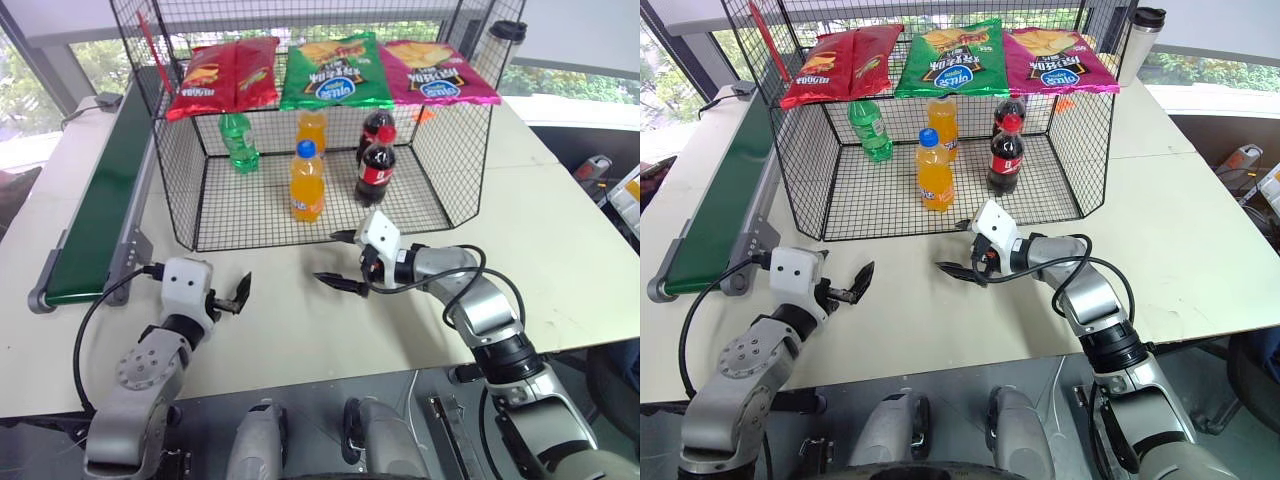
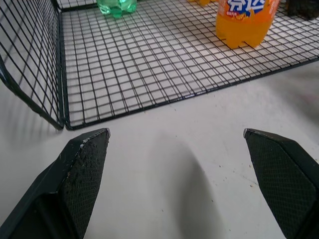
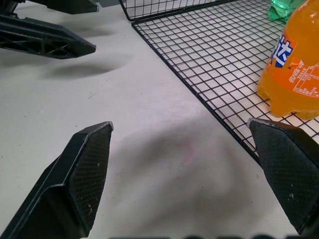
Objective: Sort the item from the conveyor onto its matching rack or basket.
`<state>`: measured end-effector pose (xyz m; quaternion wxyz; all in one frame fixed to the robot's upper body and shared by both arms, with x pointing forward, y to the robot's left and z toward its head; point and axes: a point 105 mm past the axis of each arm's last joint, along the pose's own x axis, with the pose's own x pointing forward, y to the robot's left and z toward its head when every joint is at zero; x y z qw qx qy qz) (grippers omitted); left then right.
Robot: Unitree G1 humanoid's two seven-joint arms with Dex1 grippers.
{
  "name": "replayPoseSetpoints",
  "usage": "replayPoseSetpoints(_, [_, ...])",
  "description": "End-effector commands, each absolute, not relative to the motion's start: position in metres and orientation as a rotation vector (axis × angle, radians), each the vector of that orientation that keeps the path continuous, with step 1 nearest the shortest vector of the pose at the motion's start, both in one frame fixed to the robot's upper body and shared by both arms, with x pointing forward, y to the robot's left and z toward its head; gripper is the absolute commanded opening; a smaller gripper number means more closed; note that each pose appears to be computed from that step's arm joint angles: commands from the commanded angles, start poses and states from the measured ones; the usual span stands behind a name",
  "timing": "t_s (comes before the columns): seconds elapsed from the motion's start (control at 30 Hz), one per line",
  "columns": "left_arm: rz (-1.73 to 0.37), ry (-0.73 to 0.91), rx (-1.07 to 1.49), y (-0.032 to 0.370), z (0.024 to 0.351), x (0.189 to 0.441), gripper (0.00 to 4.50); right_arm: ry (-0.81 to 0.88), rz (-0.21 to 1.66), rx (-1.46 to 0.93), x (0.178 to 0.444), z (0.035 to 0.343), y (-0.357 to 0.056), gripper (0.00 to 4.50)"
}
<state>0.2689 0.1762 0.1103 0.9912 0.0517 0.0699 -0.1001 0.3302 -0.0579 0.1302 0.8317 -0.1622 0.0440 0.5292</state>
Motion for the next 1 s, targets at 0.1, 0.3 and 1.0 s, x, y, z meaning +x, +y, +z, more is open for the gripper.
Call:
replayPoseSetpoints(0.1, [-0.205,0.083,0.098,0.1752,0.1234,0.2686,4.48,0.054,1.128,-0.353,0.3305,0.1392,-0.056,4.5])
replayPoseSetpoints(0.3, [-0.203,0.084,0.114,0.1762,0.1233,0.269,4.48,0.054,1.129,-0.352,0.3301,0.1395,-0.0564,4.5])
replayPoseSetpoints(1.0, [-0.203,0.057,0.124,0.174,0.1288,0.269,4.48,0.044,1.163,-0.347,0.3273,0.1413,-0.0525,4.5])
